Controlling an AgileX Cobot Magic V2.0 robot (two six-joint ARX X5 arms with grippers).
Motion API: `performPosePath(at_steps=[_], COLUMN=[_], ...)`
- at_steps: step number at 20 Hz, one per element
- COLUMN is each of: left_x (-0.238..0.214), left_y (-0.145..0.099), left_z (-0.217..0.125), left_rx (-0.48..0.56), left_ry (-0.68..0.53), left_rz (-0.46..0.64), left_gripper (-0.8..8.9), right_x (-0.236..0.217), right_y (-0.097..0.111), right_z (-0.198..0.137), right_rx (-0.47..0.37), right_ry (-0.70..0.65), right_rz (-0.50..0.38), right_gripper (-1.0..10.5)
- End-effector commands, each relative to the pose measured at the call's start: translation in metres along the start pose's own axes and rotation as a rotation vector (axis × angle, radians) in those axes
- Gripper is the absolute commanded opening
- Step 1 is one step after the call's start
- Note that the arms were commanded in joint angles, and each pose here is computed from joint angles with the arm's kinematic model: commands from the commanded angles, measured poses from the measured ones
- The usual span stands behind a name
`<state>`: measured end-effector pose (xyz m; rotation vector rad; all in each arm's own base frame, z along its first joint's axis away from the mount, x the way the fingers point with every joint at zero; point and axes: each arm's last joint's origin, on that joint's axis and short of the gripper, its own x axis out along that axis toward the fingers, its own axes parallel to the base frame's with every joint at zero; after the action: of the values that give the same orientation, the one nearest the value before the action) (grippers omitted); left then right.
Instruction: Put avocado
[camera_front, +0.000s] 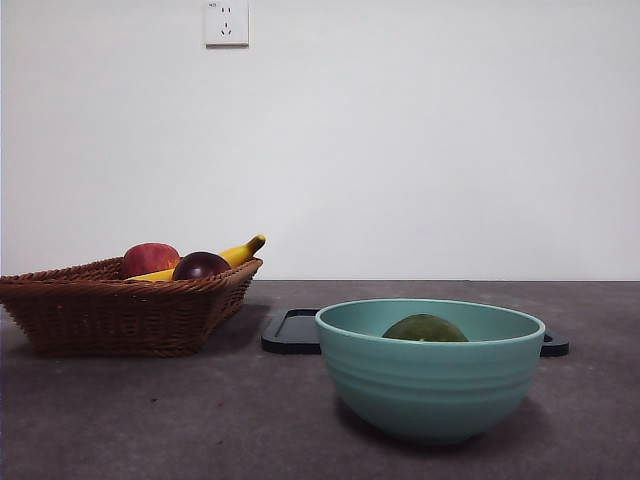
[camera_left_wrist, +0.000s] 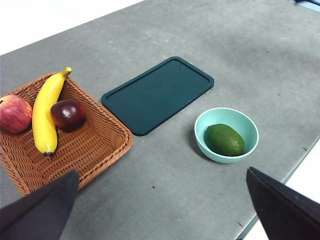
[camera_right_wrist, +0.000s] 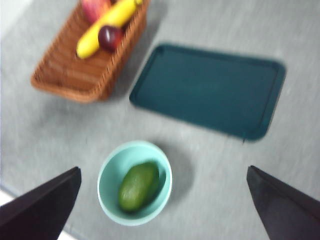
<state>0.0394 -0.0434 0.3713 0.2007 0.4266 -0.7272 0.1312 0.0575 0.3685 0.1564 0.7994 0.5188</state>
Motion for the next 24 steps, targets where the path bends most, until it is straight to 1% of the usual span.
performPosePath(at_steps=[1, 5, 7, 9, 11, 15, 18, 21, 23, 24], left_x=[-0.003, -0.003, -0.003, -0.003, -0.003, -0.003, -0.003, -0.003, -0.003, -0.003], left_y=[0.000, 0.000, 0.000, 0.000, 0.000, 0.000, 0.000, 0.000, 0.000, 0.000], left_z=[0.004, 0.004, 0.004, 0.004, 0.004, 0.004, 0.004, 0.004, 0.004, 0.004], left_rx=[-0.011, -0.011, -0.011, -0.011, -0.011, -0.011, -0.011, -0.011, -0.011, -0.011], left_ry=[-0.025, -0.025, -0.025, -0.025, -0.025, -0.025, -0.025, -0.024, -0.025, -0.025], left_rz=[-0.002, -0.002, -0.002, -0.002, -0.002, -0.002, -0.002, -0.002, -0.002, -0.002], left_gripper=[5.61, 5.61, 5.61, 5.61, 5.61, 5.61, 5.61, 5.61, 5.61, 5.61], right_x=[0.017, 0.065, 0.096, 0.124, 0.151, 0.199, 0.223, 0.240, 0.245, 0.246], right_y=[0.001, 0.004, 0.004, 0.001, -0.003, -0.014, -0.020, -0.026, -0.027, -0.028], right_z=[0.005, 0.011, 0.009, 0.005, 0.003, -0.004, -0.011, -0.018, -0.021, -0.021], right_rx=[-0.020, -0.029, -0.058, -0.079, -0.087, -0.100, -0.104, -0.101, -0.096, -0.096], right_ry=[0.108, 0.282, 0.406, 0.527, 0.592, 0.674, 0.717, 0.767, 0.785, 0.786], right_rz=[0.020, 0.029, 0.024, 0.007, -0.026, -0.051, -0.053, -0.059, -0.062, -0.061], right_gripper=[6.2, 6.2, 6.2, 6.2, 6.2, 6.2, 6.2, 5.1, 5.1, 4.4])
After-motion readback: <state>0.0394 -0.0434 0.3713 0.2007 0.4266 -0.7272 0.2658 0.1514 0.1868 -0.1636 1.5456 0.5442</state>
